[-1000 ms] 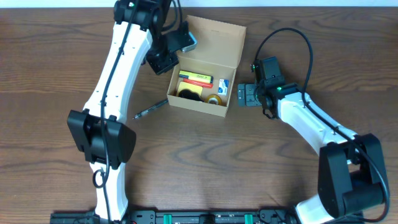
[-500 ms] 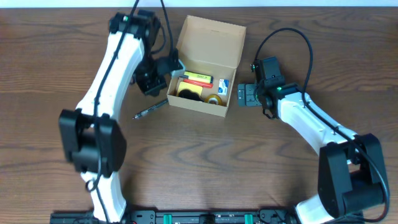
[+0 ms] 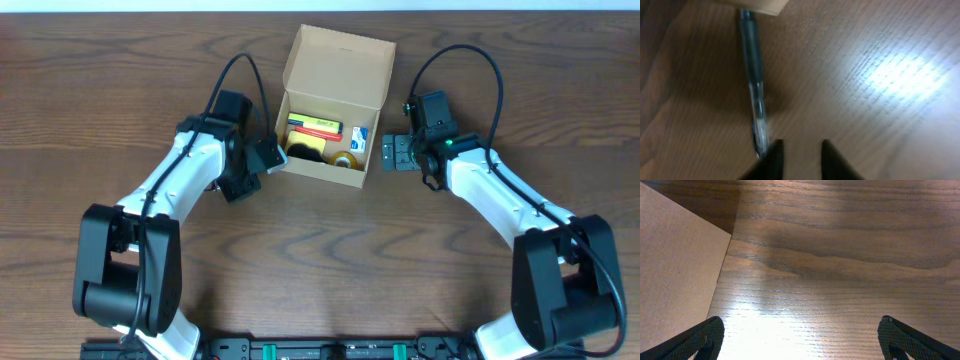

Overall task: Pack container
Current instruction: 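Withdraw the left gripper toward the black pen on the table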

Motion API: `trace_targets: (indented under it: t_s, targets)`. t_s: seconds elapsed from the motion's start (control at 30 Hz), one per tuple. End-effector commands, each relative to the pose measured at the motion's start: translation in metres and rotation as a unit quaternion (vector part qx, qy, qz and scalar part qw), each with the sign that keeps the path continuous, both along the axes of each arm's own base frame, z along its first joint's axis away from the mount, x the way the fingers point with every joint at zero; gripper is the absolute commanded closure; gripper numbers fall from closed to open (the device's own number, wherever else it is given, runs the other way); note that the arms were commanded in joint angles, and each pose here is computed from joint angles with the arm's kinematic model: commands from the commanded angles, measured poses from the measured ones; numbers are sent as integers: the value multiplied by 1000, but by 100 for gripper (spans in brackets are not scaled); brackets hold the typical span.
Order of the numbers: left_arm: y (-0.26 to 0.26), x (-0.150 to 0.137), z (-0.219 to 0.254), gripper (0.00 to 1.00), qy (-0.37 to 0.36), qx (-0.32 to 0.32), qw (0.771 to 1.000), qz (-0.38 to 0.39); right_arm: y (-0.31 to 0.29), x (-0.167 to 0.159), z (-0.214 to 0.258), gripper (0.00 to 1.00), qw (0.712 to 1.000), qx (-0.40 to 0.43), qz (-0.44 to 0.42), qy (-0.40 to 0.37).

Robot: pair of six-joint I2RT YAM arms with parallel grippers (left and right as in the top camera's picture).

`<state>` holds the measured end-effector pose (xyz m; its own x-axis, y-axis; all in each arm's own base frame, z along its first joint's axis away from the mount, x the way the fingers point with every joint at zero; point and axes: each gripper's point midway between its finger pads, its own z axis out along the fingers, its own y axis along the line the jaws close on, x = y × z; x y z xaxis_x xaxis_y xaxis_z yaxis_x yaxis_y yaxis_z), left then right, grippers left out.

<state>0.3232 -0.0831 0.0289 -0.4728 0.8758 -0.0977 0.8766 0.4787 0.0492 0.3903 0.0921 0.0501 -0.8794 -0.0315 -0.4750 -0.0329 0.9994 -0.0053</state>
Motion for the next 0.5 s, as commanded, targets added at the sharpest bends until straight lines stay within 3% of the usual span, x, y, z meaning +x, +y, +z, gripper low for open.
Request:
trace_targets:
  t_s: [0.0,0.47]
  targets:
    - [10,3,-4,67,-15,9,1000,21,-4,-1,-4,1,1000,1,-9,6]
    - [20,20,-17,60,-44,-7,997,69,-4,-1,-4,1,1000,1,-9,6]
